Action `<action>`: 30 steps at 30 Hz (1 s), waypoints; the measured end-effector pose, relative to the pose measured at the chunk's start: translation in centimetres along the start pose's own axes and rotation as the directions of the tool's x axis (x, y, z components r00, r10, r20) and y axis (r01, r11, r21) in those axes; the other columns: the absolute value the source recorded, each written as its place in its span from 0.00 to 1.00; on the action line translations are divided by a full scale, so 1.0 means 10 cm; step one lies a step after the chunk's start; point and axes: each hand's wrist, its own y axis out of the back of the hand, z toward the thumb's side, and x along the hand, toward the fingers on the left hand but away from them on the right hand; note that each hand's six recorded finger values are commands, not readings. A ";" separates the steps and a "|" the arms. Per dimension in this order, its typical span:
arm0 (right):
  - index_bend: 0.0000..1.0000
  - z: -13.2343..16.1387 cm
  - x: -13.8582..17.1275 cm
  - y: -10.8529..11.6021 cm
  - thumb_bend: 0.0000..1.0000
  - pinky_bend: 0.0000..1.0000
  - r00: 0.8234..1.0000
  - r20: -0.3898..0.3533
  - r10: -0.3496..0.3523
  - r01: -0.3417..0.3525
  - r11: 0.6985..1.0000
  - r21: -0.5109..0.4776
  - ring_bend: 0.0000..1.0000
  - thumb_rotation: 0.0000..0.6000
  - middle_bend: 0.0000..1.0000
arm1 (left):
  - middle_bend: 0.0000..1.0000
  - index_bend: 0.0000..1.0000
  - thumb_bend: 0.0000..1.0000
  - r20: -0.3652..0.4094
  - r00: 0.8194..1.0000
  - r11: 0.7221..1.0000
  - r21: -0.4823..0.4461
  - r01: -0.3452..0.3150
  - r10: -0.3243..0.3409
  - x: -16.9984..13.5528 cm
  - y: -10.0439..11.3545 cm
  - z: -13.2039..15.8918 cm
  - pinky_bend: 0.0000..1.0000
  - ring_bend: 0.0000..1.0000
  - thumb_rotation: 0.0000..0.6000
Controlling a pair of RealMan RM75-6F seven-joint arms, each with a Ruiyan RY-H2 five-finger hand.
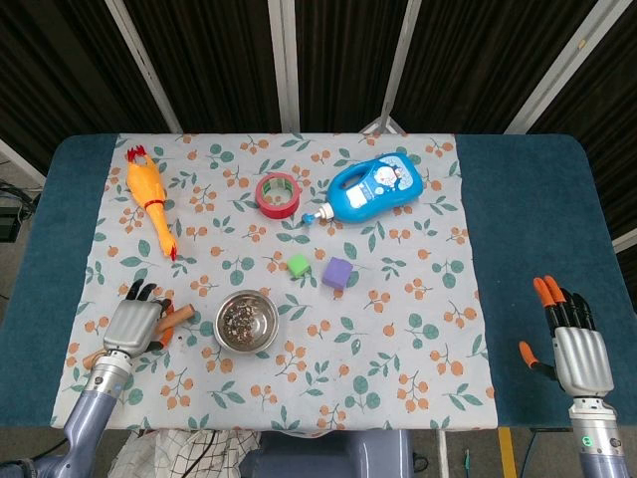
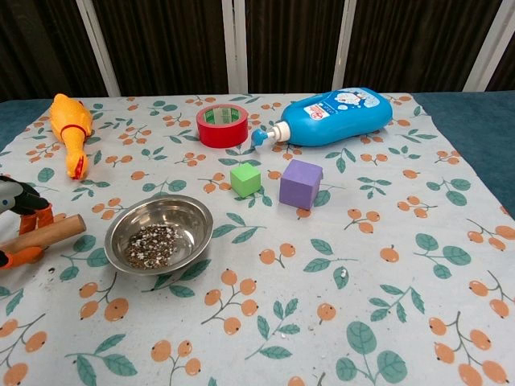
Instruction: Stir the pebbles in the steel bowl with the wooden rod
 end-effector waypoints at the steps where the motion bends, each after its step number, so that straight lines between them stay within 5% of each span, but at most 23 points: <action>1: 0.00 0.00 0.00 0.00 0.35 0.00 1.000 0.000 0.000 0.000 1.000 0.000 0.00 1.00 0.00 | 0.64 0.57 1.00 0.002 1.000 1.000 -0.005 -0.008 0.008 0.00 0.02 0.00 0.00 0.12 1.00; 11: 0.00 0.00 0.00 0.00 0.35 0.00 1.000 0.003 0.002 -0.002 1.000 -0.002 0.00 1.00 0.00 | 0.67 0.59 1.00 0.003 0.991 0.983 -0.126 -0.132 0.133 0.00 0.49 -0.01 0.00 0.14 1.00; 17: 0.00 0.00 0.00 0.00 0.35 0.00 1.000 0.004 0.003 -0.003 1.000 -0.003 0.00 1.00 0.00 | 0.67 0.59 1.00 0.015 0.967 0.940 -0.238 -0.245 0.255 -0.01 0.84 0.04 0.00 0.14 1.00; 23: 0.00 0.00 0.00 0.00 0.35 0.00 1.000 0.003 0.004 -0.004 1.000 -0.005 0.00 1.00 0.00 | 0.67 0.59 0.99 0.051 0.907 0.839 -0.405 -0.364 0.418 -0.03 1.15 0.18 0.00 0.16 1.00; 30: 0.00 0.00 -0.01 -0.01 0.35 0.00 1.000 0.004 0.006 -0.006 1.000 -0.010 0.00 1.00 0.00 | 0.67 0.59 0.99 0.093 0.810 0.663 -0.632 -0.401 0.579 -0.04 1.29 0.42 0.00 0.16 1.00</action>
